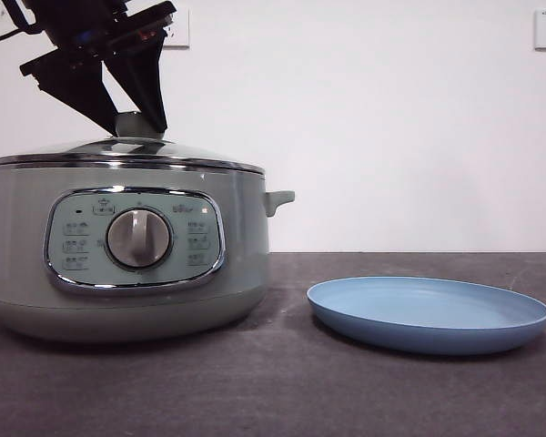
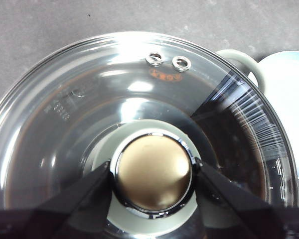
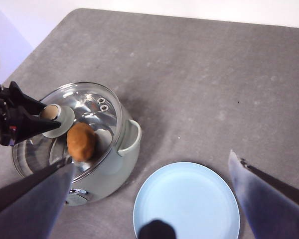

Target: Take the potato out from the steamer,put the potato on the plate,close the lid

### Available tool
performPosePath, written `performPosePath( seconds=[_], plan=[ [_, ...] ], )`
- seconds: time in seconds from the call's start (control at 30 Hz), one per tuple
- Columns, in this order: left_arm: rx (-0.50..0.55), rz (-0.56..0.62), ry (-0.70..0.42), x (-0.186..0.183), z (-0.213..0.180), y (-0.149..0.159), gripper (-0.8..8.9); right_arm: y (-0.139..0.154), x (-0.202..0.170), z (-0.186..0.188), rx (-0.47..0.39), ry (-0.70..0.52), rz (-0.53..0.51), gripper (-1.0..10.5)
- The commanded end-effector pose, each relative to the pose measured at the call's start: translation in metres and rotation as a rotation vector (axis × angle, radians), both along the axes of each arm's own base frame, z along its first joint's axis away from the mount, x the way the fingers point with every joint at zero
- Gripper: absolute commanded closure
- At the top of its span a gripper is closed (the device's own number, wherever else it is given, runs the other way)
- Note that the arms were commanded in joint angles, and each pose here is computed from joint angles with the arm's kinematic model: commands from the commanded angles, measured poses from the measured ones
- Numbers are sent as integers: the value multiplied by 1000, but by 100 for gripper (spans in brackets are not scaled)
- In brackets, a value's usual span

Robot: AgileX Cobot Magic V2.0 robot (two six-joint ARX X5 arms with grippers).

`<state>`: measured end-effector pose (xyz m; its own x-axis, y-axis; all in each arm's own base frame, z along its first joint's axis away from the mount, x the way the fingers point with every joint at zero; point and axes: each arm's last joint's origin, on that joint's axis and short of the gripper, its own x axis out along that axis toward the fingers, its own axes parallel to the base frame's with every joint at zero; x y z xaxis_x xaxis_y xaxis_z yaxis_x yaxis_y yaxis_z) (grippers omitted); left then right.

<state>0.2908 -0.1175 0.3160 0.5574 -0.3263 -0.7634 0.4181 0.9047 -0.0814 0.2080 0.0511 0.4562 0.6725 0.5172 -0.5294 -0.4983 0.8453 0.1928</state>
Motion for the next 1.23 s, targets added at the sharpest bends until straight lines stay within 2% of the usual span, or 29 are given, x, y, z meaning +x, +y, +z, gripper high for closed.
performPosePath(
  seconds=[0.03,0.17,0.3,0.43,0.6,0.7,0.83,1.07,1.23],
  plan=[
    [-31,-3,-108,2,22,1,822,0,0,2,15,-6,-4,415],
    [-29,-14,-193,-1,59,4,822,3,1,4,32,-25,14,415],
    [45,16,-297,-10,105,11,822,13,5,9,94,-75,91,415],
    [152,111,-389,-29,150,23,822,26,15,8,108,-96,130,415],
    [296,254,-439,-56,186,39,822,63,42,-10,86,-24,211,415],
    [391,352,-442,-72,199,49,822,90,63,-22,34,24,247,414],
    [517,460,-419,-89,207,60,822,142,88,-36,-61,86,325,414],
    [513,482,-409,-99,209,64,822,232,112,-65,-217,86,405,414],
    [480,445,-401,-99,208,62,822,290,114,-126,-402,111,431,414]
  ],
)
